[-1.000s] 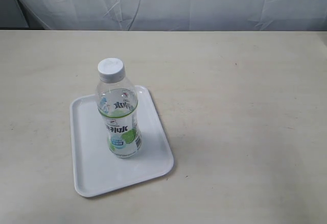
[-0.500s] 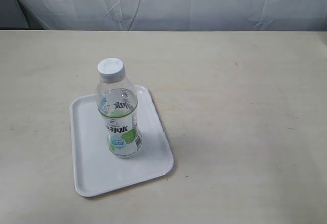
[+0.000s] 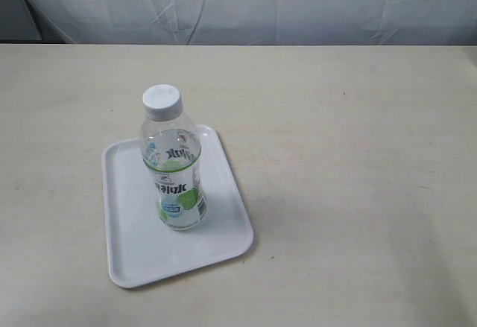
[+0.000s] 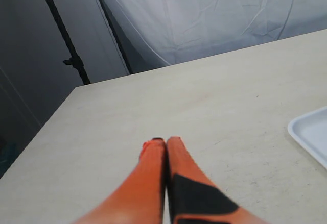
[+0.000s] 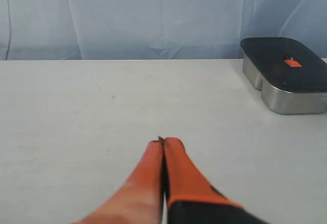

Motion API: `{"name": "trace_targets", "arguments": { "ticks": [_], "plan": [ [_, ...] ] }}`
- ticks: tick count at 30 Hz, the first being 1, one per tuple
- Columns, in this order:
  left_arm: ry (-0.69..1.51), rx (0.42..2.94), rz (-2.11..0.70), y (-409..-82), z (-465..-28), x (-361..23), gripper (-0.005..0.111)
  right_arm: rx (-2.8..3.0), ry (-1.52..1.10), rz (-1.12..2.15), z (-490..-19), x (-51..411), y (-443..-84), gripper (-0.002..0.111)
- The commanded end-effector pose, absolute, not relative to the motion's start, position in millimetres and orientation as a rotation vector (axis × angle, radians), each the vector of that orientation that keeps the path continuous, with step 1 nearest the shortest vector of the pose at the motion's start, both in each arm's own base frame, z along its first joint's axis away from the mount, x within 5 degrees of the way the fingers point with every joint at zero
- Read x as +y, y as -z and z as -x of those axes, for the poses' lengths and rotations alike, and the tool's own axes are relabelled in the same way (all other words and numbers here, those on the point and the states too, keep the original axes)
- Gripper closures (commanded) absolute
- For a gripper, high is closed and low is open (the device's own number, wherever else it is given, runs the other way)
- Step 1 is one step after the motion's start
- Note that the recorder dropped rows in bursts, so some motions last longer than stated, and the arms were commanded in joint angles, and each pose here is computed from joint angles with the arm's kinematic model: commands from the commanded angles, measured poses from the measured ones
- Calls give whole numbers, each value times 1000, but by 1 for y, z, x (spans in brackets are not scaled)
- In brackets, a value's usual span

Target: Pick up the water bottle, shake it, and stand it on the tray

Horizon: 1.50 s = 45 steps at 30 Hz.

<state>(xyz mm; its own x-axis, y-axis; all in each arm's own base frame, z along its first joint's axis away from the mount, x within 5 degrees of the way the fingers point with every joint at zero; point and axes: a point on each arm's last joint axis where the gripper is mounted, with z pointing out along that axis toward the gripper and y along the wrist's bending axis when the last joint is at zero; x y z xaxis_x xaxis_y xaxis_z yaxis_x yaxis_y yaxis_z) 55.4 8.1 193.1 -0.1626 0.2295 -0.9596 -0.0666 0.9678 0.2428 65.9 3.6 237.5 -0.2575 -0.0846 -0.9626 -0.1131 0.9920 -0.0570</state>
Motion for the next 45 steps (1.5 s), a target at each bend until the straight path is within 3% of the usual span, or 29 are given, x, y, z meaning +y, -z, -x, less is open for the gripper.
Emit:
{"name": "trace_targets", "arguments": {
  "ticks": [1, 22, 45],
  "plan": [
    [-261, 1716, -119, -192, -55, 8, 107, 1808, -23, 78, -62, 1, -223, 109],
    [-261, 1716, -119, -192, -55, 8, 107, 1854, 70, -67, -53, -5, -180, 109],
    [-261, 1716, -119, -192, -55, 8, 107, 1844, 67, -94, -53, -5, -181, 109]
  ]
}}
